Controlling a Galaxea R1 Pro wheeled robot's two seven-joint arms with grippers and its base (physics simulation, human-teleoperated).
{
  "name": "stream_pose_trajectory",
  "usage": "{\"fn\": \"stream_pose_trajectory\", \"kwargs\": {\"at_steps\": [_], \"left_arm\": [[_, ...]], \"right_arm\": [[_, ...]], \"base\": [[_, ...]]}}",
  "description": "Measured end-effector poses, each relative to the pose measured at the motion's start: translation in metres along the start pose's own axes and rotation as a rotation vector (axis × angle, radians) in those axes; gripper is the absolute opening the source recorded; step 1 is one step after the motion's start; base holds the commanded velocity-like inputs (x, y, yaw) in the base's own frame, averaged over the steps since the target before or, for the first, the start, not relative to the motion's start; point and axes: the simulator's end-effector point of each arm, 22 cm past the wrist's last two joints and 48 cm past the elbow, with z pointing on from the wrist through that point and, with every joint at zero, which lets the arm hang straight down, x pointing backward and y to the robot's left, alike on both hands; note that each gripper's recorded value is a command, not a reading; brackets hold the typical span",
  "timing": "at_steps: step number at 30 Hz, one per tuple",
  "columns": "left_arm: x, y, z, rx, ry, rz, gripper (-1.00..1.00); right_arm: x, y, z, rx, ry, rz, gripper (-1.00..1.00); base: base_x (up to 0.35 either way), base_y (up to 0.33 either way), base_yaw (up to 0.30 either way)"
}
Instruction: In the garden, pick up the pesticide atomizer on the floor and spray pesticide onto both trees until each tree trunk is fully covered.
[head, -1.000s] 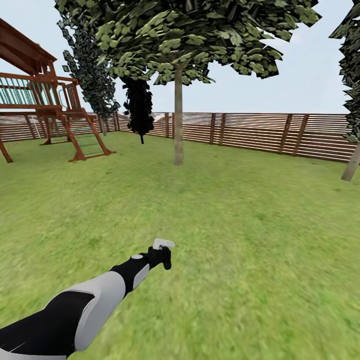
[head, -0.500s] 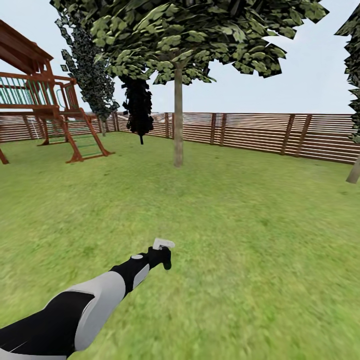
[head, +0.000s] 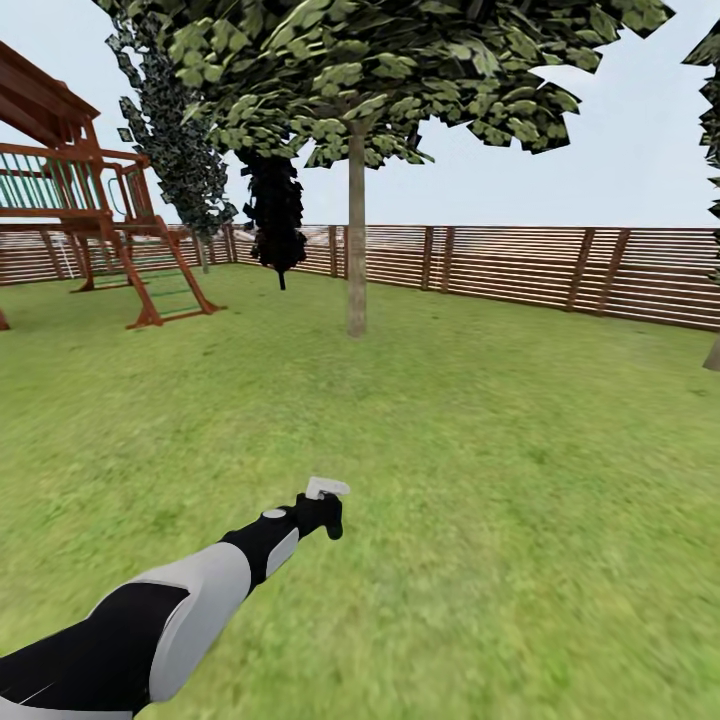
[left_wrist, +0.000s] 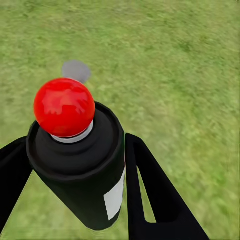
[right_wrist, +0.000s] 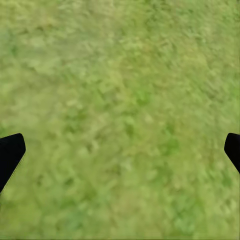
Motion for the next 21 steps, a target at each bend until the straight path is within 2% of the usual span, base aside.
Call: {"fn": "stream_pose_trajectory", "kwargs": {"at_steps": [21], "left_arm": [[0.0000,0.0000,0.0000,0.000,0.000,0.000,-1.00]], "right_arm": [[0.0001,-0.0002,0.0000,0.000,0.000,0.000,1.00]], "base": [[0.350,0.000,0.000]]}}
